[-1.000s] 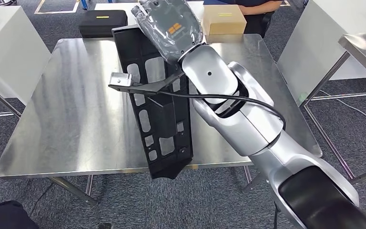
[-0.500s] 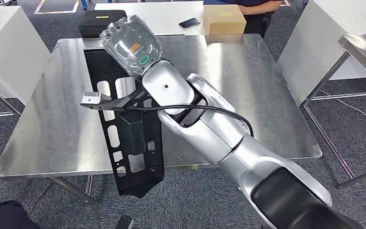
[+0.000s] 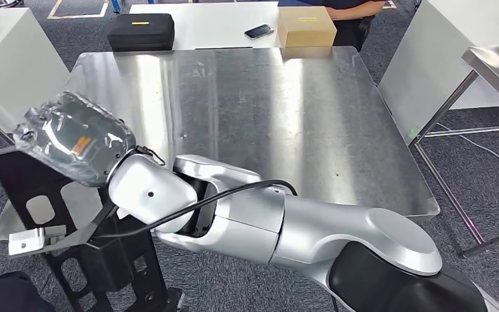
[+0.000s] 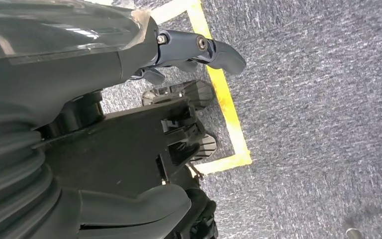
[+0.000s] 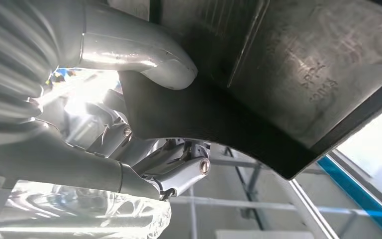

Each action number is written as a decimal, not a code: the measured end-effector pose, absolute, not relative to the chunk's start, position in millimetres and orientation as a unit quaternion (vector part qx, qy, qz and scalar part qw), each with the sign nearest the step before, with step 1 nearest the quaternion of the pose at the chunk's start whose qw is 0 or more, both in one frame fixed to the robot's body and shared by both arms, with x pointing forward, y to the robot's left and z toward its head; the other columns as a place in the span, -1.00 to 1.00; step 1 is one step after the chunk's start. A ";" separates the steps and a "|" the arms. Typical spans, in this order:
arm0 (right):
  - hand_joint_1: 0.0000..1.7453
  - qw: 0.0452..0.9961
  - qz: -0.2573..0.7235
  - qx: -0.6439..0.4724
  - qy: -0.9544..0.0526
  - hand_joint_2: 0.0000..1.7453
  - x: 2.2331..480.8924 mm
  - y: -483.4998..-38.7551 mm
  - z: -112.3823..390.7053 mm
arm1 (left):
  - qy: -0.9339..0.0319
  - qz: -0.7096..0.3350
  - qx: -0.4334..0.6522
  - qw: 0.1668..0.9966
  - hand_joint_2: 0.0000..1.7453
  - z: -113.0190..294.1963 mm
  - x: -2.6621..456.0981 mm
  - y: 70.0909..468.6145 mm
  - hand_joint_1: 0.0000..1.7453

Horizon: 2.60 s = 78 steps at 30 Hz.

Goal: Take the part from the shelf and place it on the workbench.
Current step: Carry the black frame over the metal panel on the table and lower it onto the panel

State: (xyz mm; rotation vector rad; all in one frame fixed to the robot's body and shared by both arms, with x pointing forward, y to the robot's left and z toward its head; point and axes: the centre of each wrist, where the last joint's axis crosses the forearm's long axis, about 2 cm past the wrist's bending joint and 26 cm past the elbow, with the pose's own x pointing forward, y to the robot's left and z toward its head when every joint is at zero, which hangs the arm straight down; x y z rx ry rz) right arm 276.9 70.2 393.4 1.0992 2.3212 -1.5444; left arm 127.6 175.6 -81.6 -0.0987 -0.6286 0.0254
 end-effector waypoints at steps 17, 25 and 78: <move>1.00 0.083 -0.505 0.351 0.784 1.00 287.8 68.8 433.1 | -0.308 0.087 -0.023 0.947 1.00 -84.6 116.8 175.9 -1.00; 1.00 0.071 -0.461 0.530 0.708 1.00 364.4 -1.8 534.7 | -0.316 0.018 -0.065 0.946 1.00 -88.1 101.5 173.5 -1.00; 1.00 -0.036 -0.538 0.547 0.641 1.00 412.9 -110.4 513.7 | -0.363 -0.066 -0.042 0.929 1.00 -91.4 103.3 192.1 -1.00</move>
